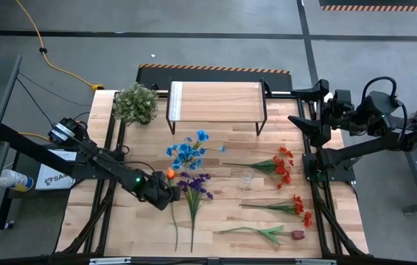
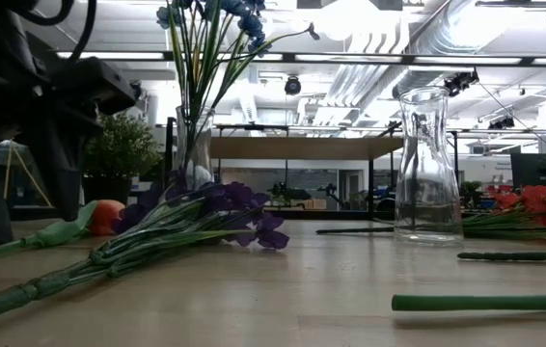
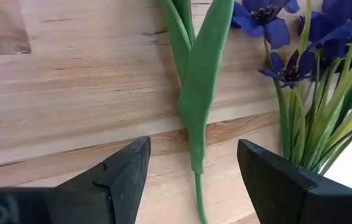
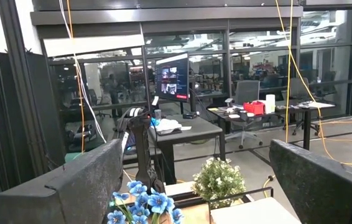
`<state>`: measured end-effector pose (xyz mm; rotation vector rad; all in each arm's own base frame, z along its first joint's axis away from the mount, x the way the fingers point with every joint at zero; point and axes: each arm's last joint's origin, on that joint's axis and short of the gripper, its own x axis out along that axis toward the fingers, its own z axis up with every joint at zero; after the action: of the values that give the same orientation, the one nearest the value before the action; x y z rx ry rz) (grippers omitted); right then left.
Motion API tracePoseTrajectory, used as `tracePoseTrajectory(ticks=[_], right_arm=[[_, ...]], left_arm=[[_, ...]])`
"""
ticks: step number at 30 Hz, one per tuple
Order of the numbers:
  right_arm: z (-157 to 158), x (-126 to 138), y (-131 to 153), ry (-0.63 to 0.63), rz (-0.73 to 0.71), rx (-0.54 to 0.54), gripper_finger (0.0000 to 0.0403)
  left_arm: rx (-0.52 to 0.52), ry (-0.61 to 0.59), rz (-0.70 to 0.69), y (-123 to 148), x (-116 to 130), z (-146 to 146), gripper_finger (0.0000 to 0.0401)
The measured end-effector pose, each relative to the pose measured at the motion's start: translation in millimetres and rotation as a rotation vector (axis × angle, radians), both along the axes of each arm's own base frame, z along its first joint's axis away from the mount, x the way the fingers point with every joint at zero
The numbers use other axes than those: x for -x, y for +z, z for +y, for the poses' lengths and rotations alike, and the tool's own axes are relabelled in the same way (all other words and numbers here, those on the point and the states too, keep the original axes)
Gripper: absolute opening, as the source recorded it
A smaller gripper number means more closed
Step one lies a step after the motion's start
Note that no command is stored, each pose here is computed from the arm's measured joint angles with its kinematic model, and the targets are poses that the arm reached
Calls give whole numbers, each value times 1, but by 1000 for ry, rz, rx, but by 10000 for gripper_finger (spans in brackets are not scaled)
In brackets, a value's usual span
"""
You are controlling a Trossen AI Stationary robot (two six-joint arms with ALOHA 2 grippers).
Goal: Pick and place flowers into a vace then onto a shelf
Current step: Put the orange flower into the left transparent vase
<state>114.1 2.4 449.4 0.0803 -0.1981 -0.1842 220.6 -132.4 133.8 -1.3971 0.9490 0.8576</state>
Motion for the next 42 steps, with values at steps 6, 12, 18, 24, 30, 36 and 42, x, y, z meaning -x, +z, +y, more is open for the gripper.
tracePoseTrajectory(ticks=[6,12,18,24,30,36,42], right_arm=[[0,0,0,-1,0,0,394],[0,0,0,-1,0,0,394],[0,0,0,-1,0,0,394],[0,0,0,-1,0,0,394],[0,0,0,-1,1,0,394],[0,0,-2,0,19,2,394],[0,0,-3,-1,29,3,394]], left_arm=[[24,-1,16,-1,-1,2,280],[41,-9,33,-1,0,2,280],[45,-14,55,-2,1,2,263],[13,-69,61,-1,1,1,196],[-38,-103,34,2,-1,1,135],[-35,-105,39,-3,-4,-1,105],[-37,-93,22,-1,-9,-4,97]])
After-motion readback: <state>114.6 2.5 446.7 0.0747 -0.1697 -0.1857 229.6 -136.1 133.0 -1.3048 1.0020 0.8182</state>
